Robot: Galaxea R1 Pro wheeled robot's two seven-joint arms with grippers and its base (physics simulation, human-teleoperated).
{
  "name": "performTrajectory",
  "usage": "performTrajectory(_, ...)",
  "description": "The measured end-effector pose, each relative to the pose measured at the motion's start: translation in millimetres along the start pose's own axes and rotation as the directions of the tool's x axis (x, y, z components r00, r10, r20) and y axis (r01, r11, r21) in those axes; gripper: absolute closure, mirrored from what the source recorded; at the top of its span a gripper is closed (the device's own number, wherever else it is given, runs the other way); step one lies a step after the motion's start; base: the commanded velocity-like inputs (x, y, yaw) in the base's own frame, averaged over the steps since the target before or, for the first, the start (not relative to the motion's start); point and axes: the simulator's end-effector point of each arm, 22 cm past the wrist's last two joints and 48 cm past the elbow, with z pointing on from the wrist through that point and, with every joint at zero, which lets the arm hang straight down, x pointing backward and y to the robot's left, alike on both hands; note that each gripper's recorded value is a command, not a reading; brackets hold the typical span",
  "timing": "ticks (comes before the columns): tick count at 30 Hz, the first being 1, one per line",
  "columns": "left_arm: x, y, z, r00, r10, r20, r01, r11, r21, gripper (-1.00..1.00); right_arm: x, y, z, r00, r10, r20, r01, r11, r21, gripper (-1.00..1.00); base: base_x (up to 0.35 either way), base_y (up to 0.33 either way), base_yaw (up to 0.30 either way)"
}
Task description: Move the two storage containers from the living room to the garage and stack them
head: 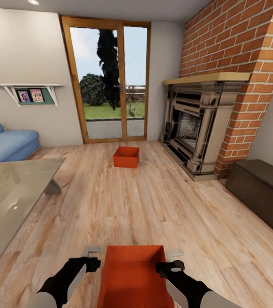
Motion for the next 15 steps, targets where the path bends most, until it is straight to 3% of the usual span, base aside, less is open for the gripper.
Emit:
performTrajectory(2,13.6,-26.9,4.6,1.000,-0.005,-0.011,0.006,0.999,0.039,-1.00,3.8,0.1,1.2,1.000,0.002,-0.007,-0.002,1.000,0.001,-1.00,0.000,0.000,0.068)
performTrajectory(4,19.5,-34.0,6.4,1.000,-0.005,-0.019,0.006,0.999,0.048,-1.00,6.1,1.9,1.9,1.000,0.003,-0.012,-0.003,1.000,-0.002,-1.00,0.000,0.000,0.068)
performTrajectory(9,51.9,-34.2,14.4,0.998,-0.005,-0.060,0.008,0.999,0.041,-1.00,5.7,2.8,4.0,1.000,0.016,0.004,-0.016,1.000,-0.004,-1.00,0.000,0.000,0.068)
performTrajectory(15,64.8,-37.9,18.4,0.998,-0.007,-0.067,0.009,0.999,0.042,-1.00,17.9,-15.0,10.0,1.000,0.016,-0.005,-0.016,1.000,0.026,-1.00,0.000,0.000,0.052)
